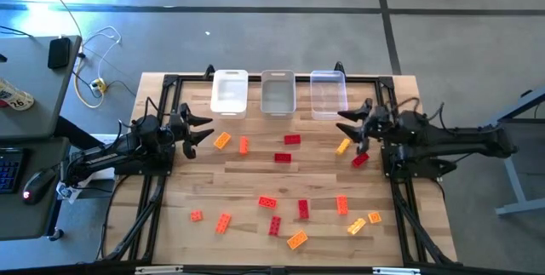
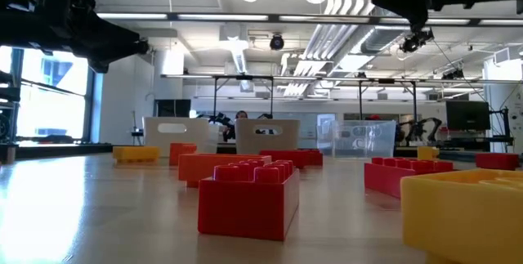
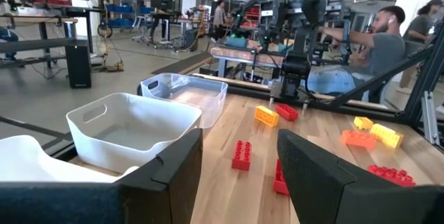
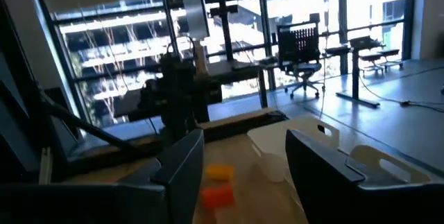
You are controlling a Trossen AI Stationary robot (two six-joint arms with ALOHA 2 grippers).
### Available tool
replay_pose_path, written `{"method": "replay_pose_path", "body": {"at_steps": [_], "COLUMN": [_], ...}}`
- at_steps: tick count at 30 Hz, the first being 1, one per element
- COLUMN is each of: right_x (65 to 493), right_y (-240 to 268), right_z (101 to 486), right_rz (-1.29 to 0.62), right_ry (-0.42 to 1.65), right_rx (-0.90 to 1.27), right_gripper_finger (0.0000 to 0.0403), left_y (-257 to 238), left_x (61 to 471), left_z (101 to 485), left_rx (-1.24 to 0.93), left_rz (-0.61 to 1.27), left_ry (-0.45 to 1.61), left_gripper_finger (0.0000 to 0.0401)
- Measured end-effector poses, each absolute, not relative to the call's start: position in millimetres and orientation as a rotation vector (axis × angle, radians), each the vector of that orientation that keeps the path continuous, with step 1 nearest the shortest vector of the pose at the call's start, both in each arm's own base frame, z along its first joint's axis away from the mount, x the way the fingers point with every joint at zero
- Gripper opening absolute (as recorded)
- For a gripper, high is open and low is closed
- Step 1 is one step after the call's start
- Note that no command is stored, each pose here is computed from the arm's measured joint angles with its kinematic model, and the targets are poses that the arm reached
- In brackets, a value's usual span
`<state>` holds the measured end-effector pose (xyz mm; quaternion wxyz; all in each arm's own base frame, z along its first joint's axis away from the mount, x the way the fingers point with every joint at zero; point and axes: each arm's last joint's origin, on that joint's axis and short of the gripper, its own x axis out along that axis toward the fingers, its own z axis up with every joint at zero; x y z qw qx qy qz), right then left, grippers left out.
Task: Sort & place blocks by color
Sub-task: Put the red game piece into the transparent bin
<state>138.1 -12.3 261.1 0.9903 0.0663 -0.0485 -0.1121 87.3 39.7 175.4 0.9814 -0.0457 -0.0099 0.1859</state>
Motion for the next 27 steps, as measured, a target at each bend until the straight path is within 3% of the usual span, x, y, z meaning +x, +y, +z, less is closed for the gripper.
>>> {"method": "replay_pose_path", "body": {"at_steps": [18,27], "right_x": [239.9,288.7], "right_y": [-14.3,-11.3], "right_z": [286.1,273.9], "right_rz": [-0.132,-0.077], "right_ry": [0.333,0.505], "right_rx": [0.099,0.062], "right_gripper_finger": [0.0192,0.0237], "left_y": [39.9,40.2], "left_x": [87.1,87.1], "left_z": [171.6,170.7], "left_rx": [-0.110,-0.130], "left_rz": [0.386,0.396], "left_ry": [0.017,0.020], "left_gripper_finger": [0.0175,0.0175]}}
